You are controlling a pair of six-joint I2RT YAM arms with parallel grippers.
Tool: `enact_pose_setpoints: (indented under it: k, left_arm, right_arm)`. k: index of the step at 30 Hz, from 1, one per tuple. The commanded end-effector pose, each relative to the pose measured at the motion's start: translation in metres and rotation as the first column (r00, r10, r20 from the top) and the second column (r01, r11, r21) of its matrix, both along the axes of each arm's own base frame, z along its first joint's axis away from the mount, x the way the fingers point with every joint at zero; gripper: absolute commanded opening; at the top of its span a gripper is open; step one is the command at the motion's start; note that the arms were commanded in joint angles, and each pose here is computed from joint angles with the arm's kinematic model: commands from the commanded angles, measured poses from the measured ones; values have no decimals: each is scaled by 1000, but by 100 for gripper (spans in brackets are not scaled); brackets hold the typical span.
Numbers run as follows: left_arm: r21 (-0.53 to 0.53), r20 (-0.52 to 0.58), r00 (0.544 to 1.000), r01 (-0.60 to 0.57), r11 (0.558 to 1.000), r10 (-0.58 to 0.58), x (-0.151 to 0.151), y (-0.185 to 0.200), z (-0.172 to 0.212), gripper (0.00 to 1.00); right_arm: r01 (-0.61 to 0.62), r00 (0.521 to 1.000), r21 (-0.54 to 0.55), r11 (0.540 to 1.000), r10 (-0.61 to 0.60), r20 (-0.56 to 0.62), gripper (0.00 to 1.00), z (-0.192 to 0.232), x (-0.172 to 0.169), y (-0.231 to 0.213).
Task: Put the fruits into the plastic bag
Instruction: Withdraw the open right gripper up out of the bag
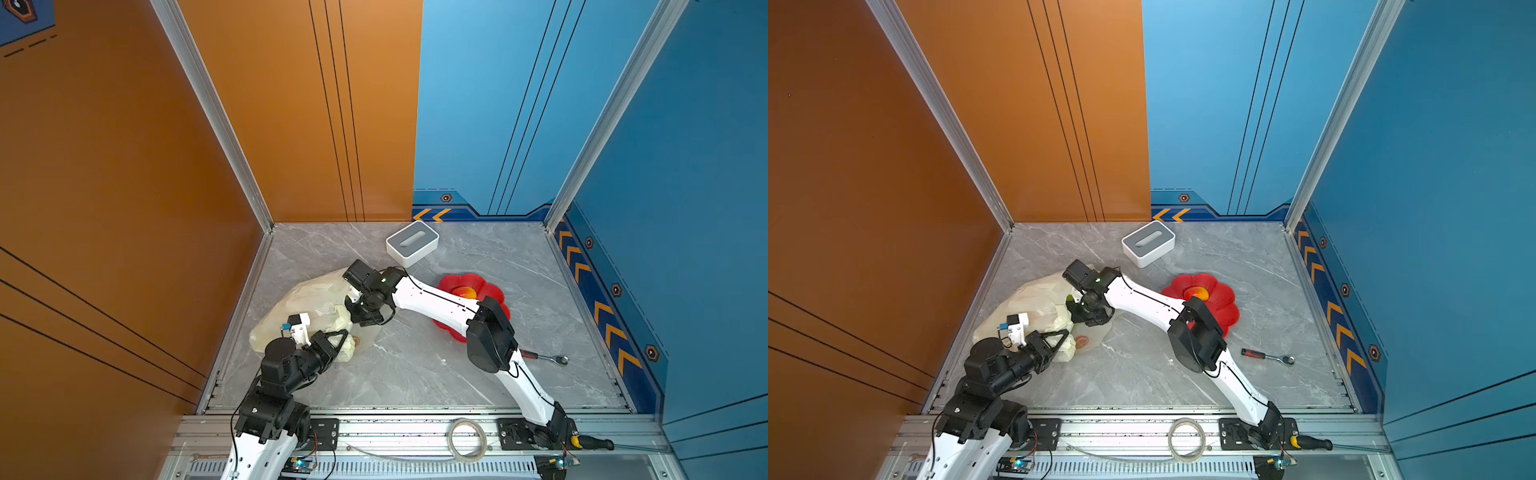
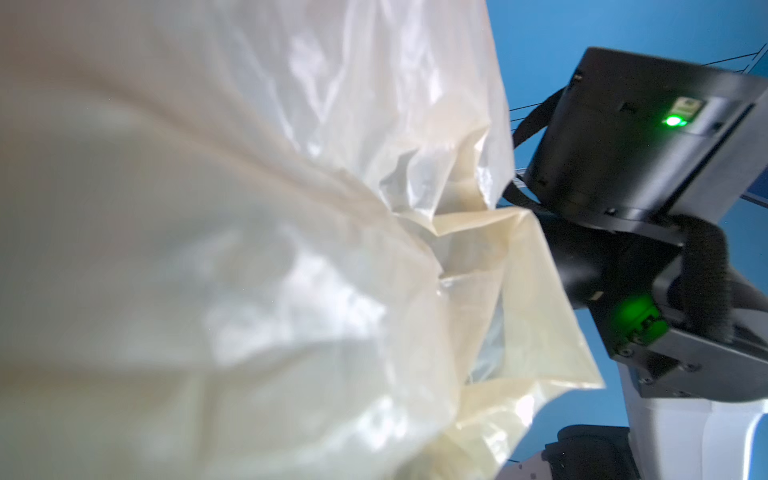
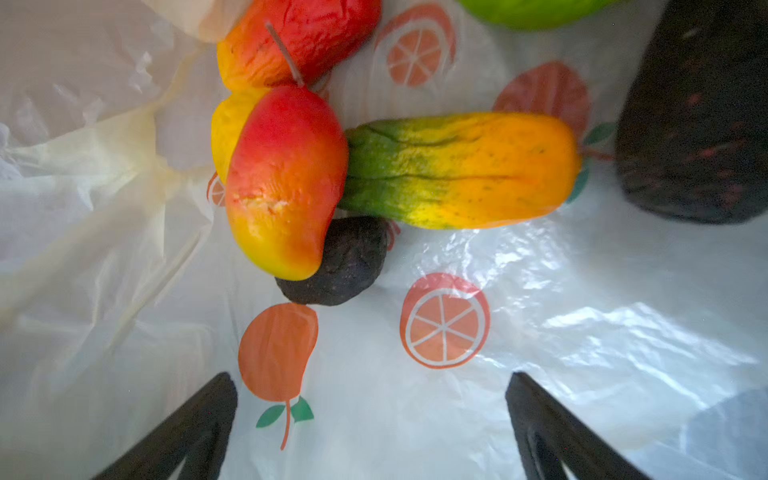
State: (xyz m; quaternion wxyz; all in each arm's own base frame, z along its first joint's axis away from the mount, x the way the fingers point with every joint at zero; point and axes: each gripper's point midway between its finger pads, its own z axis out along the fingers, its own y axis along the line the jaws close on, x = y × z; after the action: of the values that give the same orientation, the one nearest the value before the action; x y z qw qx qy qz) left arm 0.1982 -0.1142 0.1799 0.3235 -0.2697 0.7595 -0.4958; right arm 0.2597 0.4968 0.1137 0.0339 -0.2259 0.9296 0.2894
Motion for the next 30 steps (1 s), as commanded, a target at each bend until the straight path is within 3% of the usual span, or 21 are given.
enact_pose_setpoints:
  k: [1,16,30]
  left_arm:
    - [1,21,1000,17,1000,-17,-3,-1,8,0]
    - [-4,20,1000,9,1000,-9,-1,1,7,0]
    - [-1,15,1000,11,1000,-11,4,0,7,0]
  right_arm:
    - [-23,997,-112,993,32,75,100,9,1,-24]
    - [-17,939,-423,906,160,304,100,32,16,-86]
    - [78,828,-560,825,259,497,100,107,29,-154]
